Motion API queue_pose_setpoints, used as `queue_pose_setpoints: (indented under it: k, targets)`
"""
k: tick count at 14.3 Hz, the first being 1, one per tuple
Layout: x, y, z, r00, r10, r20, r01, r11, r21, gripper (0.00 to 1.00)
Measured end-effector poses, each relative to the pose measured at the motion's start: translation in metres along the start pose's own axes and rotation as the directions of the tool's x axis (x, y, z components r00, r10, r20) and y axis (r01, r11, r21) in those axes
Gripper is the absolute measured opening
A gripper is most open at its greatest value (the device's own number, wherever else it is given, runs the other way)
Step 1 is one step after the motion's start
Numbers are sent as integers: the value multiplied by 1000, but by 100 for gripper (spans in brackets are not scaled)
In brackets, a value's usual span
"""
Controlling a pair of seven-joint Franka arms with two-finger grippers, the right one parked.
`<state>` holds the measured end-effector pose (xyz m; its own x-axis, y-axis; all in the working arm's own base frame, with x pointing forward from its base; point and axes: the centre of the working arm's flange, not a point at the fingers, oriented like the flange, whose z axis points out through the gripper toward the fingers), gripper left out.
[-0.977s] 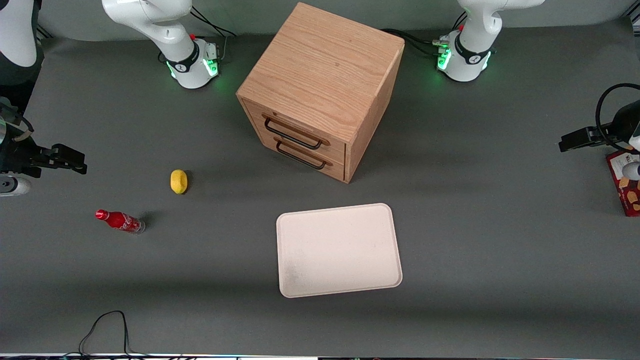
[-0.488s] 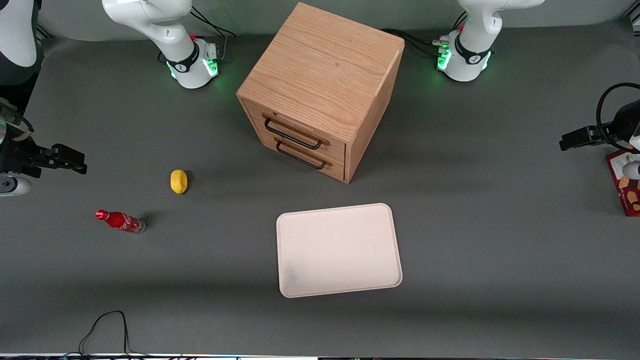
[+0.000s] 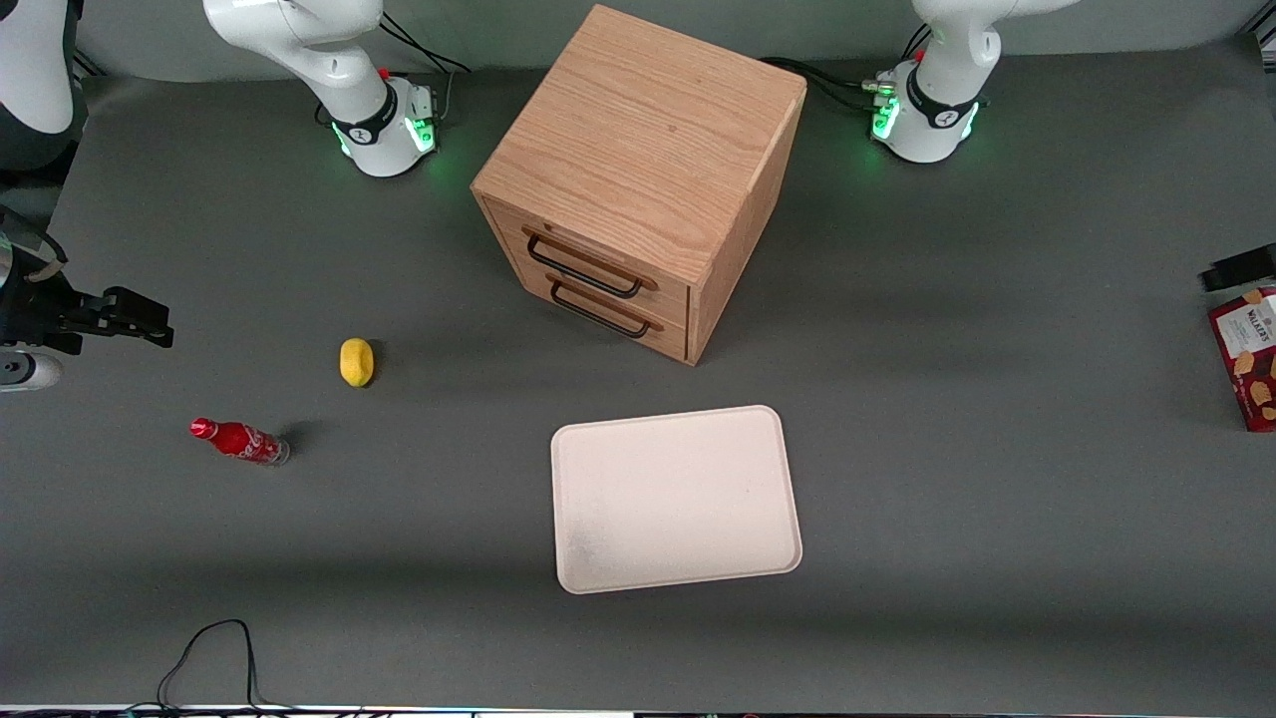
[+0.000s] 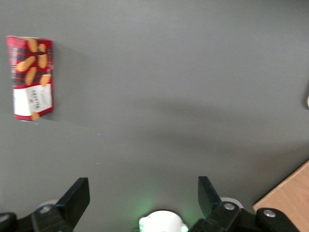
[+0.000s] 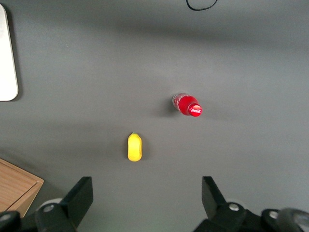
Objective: Place red cookie box on tray
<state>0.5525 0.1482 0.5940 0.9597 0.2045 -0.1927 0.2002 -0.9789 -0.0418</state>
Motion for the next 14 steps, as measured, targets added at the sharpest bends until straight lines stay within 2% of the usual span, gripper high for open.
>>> queue_pose_setpoints:
  k: [3, 8, 11, 14]
  targets:
    - [-3, -99, 2, 1000, 29, 5, -29, 999, 36, 100]
    - [-5, -243, 30, 995, 101, 22, -102, 995, 9, 100]
    - [0, -283, 48, 994, 109, 31, -109, 994, -4, 100]
    - [8, -288, 62, 992, 114, 46, -114, 993, -14, 100]
